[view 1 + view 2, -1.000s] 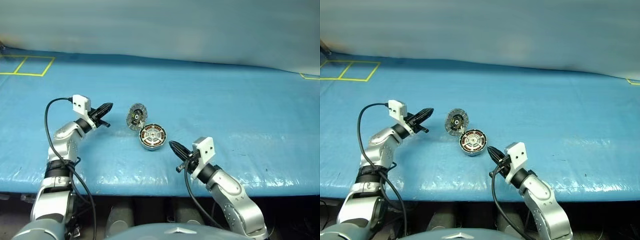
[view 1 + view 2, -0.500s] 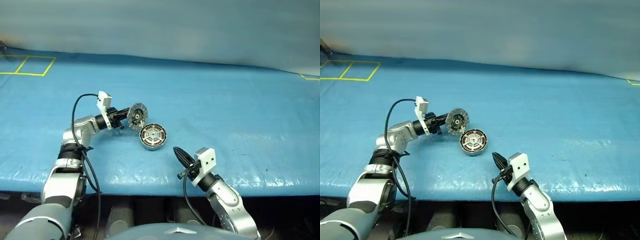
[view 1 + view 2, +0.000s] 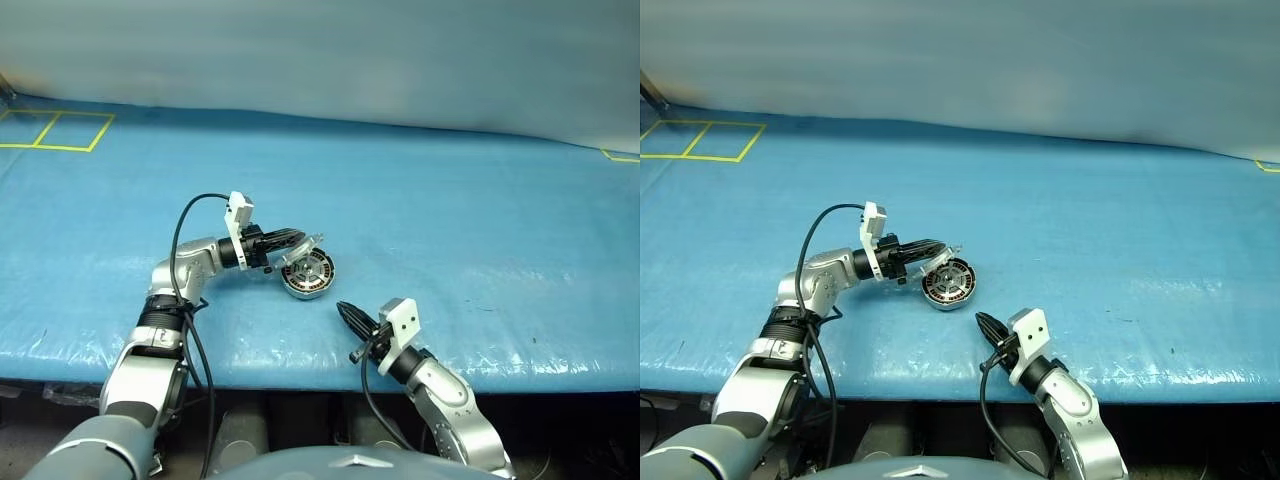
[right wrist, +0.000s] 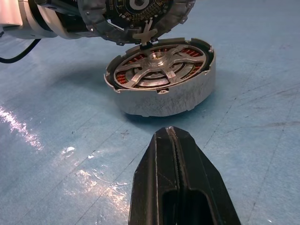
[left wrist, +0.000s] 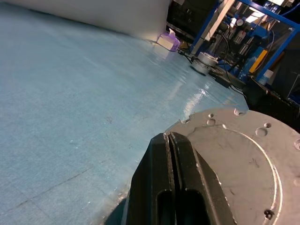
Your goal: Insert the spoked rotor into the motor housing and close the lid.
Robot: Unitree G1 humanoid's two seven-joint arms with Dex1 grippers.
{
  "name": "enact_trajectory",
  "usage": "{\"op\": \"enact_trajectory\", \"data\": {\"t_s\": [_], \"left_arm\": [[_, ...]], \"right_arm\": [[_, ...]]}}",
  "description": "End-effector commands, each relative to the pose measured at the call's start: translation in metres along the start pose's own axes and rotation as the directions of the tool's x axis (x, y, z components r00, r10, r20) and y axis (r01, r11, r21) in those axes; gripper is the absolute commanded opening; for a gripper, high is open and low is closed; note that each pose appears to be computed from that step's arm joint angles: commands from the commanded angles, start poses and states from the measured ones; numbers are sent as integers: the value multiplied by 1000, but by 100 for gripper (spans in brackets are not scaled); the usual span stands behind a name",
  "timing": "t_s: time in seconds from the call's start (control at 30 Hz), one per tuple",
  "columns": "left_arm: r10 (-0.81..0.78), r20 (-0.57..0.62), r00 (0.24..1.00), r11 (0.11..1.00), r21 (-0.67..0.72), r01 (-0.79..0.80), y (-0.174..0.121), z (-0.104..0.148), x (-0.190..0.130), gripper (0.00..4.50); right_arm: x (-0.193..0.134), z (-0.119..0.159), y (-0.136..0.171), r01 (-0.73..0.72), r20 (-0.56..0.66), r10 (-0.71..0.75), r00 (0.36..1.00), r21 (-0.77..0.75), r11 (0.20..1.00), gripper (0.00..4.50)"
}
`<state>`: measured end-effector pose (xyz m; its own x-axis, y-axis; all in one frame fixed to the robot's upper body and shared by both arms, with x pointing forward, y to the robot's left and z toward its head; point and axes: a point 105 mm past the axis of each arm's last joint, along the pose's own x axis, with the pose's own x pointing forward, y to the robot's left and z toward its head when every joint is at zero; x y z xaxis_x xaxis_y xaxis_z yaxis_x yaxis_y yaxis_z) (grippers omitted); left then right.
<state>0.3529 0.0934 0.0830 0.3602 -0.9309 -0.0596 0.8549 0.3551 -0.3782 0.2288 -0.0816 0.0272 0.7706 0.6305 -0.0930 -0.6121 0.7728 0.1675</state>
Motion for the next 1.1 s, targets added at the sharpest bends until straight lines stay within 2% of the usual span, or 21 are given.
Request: {"op": "enact_trajectory", "data": {"t_s": [0.03, 0.23, 0.37, 0.43, 0.6, 0.73, 0.8, 0.9, 1.0, 1.1], "left_arm": [[-61, -28, 998, 998, 22, 62, -12, -1, 10, 7], [-117, -182, 976, 993, 1, 119, -24, -32, 20, 7], [-124, -238, 963, 991, 16, 131, -26, -40, 20, 7], [-118, -207, 971, 992, 26, 126, -26, -33, 18, 7], [-106, 29, 994, 985, 138, 101, -34, 7, 3, 7], [23, 174, 985, 942, 325, -79, -37, 22, -19, 7], [116, 197, 974, 906, 382, -185, -37, 17, -29, 7], [186, 206, 961, 875, 411, -257, -47, -1, -44, 0], [245, 213, 946, 846, 431, -315, -56, -20, -53, 0], [307, 281, 909, 848, 353, -395, -65, -31, -60, 0]], "right_arm": [[2, 11, 0, -12, 50, 13, 999, -20, 1000, 0], [3, 11, -1, 11, 47, -12, 999, 18, 1000, 0], [2, 16, -1, 22, 65, -23, 998, 22, 1000, 0], [2, 27, -2, 34, 95, -34, 995, 7, 999, 0], [6, 66, -10, 139, 154, -139, 978, 12, 990, 0], [18, 94, -4, 117, 171, -114, 979, -6, 993, 0], [27, 93, -3, 116, 101, -111, 989, -46, 992, 0], [43, 92, 8, 57, 20, -55, 998, -113, 992, 61], [57, 94, 17, 11, -17, -13, 1000, -129, 992, 163], [70, 90, 23, -27, -73, 16, 997, -156, 987, 259]]}}
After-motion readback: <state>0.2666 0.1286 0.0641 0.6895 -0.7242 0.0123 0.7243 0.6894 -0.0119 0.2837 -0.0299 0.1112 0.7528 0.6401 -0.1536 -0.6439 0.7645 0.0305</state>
